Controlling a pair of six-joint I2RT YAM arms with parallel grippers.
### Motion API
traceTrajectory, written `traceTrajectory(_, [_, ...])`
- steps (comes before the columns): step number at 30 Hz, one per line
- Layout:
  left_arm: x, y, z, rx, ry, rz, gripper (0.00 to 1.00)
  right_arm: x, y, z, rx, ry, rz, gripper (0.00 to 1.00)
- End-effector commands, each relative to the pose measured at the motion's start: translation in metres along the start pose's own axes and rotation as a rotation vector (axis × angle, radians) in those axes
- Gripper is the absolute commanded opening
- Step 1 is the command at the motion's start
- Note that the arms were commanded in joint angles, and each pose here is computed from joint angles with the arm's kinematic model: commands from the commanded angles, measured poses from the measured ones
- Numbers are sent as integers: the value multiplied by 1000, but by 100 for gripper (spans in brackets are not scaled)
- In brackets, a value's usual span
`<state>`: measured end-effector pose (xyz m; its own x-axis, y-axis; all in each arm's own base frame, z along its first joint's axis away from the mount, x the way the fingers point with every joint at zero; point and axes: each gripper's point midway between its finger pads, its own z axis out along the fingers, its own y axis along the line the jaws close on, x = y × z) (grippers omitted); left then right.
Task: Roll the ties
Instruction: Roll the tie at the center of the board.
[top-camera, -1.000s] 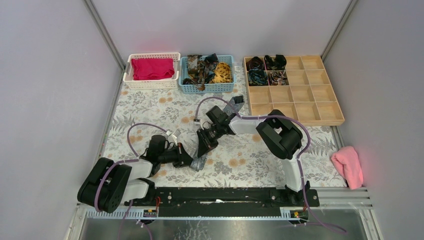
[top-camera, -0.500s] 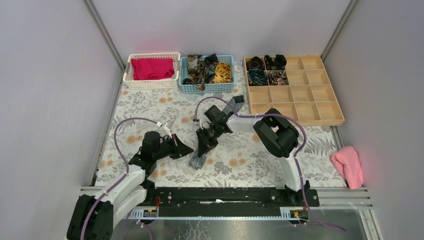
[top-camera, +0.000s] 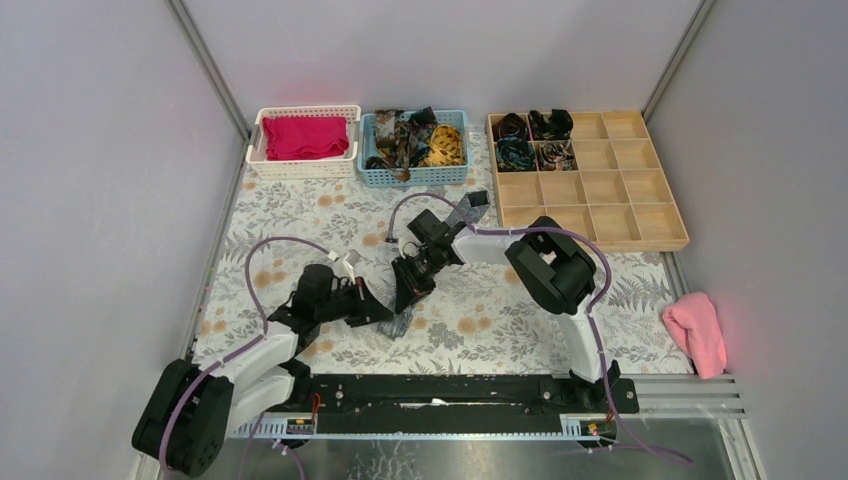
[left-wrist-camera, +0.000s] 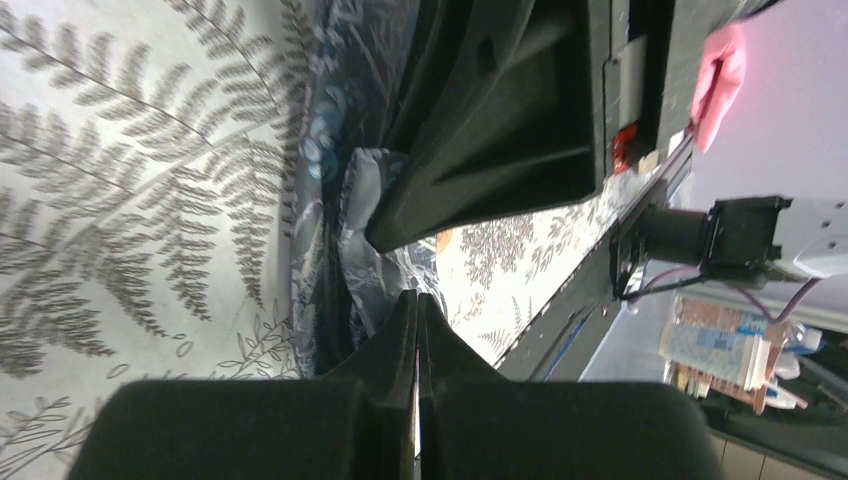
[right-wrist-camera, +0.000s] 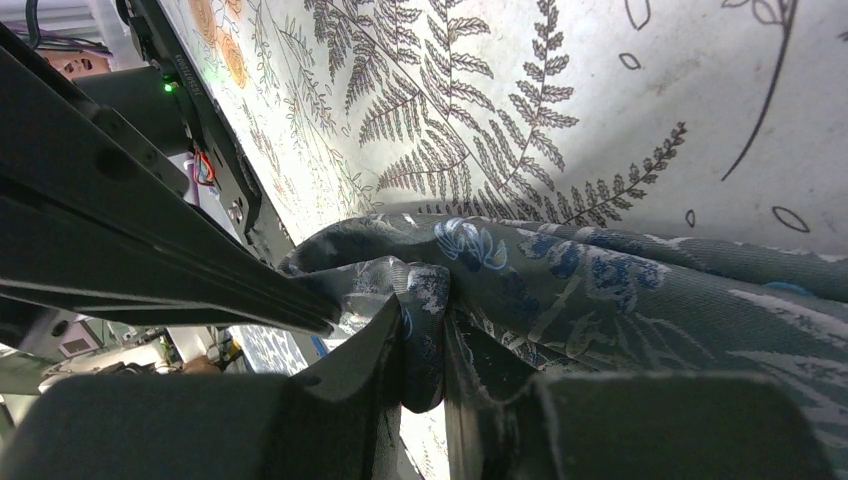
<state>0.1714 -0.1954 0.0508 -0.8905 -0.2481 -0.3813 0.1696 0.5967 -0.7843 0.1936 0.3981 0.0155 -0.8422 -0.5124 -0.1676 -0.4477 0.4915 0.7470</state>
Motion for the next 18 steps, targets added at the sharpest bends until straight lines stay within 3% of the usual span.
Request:
traceTrajectory(1, [3,-11,7,33,21,80,0,-5,-36,8,131,-23,-6,24])
traceTrajectory(11, [26,25,21,-147,121,42,0,-11,-30,-2,158,-60,-17,27])
traceTrajectory(13, [28,31,22,-177,128,31,0,-13,-27,-7,175,-70,-21,32])
traceTrajectory(16, [28,34,24,-199,133,24,0,-16,-23,-18,234,-102,-44,48])
traceTrajectory(18, [28,36,24,-211,133,20,0,-20,-19,-28,268,-131,-63,52])
